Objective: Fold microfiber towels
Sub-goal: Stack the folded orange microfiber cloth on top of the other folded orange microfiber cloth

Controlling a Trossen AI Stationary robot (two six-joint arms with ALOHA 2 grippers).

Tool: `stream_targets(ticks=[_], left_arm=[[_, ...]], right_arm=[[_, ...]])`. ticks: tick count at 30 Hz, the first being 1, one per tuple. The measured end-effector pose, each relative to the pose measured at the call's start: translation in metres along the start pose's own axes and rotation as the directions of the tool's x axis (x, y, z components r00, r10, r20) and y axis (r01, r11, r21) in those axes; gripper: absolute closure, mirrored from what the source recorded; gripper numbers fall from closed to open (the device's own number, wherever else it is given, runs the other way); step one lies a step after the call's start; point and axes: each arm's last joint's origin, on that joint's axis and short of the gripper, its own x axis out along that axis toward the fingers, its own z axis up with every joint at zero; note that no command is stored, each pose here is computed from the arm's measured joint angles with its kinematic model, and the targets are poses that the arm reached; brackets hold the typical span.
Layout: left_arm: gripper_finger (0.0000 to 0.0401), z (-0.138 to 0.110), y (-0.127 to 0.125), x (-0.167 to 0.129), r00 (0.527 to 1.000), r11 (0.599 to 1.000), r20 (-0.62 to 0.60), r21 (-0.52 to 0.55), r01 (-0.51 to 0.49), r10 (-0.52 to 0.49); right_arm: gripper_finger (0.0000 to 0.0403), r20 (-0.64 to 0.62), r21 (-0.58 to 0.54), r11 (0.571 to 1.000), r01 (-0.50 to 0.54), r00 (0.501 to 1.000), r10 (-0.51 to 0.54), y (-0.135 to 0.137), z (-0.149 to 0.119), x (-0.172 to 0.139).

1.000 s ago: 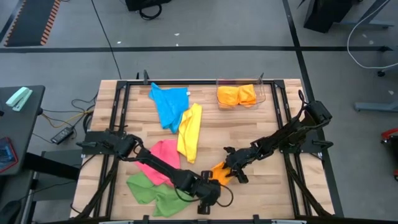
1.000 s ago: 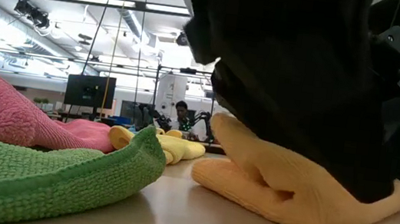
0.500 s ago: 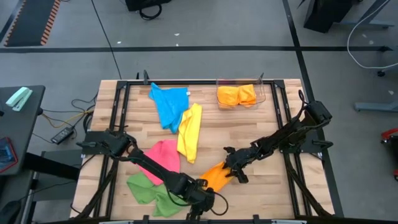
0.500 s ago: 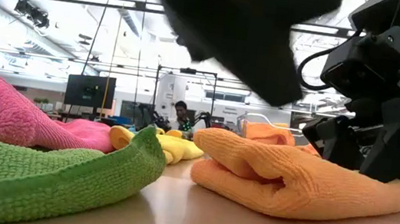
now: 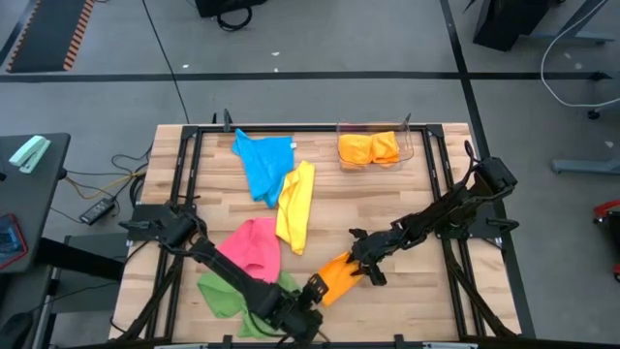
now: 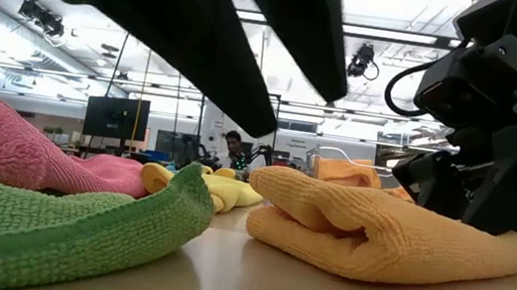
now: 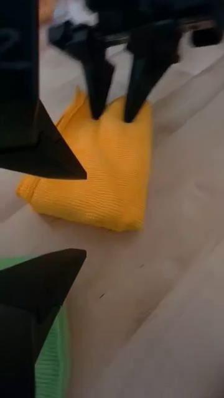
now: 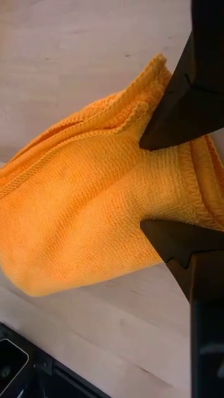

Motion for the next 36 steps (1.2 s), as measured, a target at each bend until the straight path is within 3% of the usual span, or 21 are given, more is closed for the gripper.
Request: stream_targets(ticks=[8,14,19,23,30,36], left_arm=[[0.0176,-0.01,-0.005,0.036,0.991,0.995,-0.109,0.078,-0.066,0.074],[0.0185,-0.014,-0.011,0.047,0.987,0.98,-0.145,0.194,-0.037,0.066],[0.0184,-0.016,-0.01,0.048,0.986,0.979,-0.158,0.202,-0.027,0.06],[0.0193,-0.021,-0.003,0.053,0.982,0.99,-0.184,0.14,-0.028,0.054],[0.0244,-0.025,0.003,0.059,0.982,0.995,-0.189,0.098,0.008,0.011],[0.0334,-0.026,0.002,0.061,0.983,0.999,-0.183,0.027,0.021,-0.015]], right_arm=[[0.0194,0.03,0.003,1.0,0.018,0.999,-0.018,0.0,0.002,0.0],[0.0194,0.034,0.025,1.0,0.019,0.999,-0.02,0.0,0.002,0.0],[0.0194,0.036,0.025,1.0,0.018,0.999,-0.019,0.0,0.003,0.0],[0.0194,0.038,0.025,1.0,0.017,0.999,-0.018,0.0,0.003,0.0],[0.0194,0.041,0.024,1.0,0.016,0.999,-0.017,0.0,0.003,0.0],[0.0194,0.054,0.017,1.0,0.014,0.998,-0.015,0.003,0.014,-0.002]])
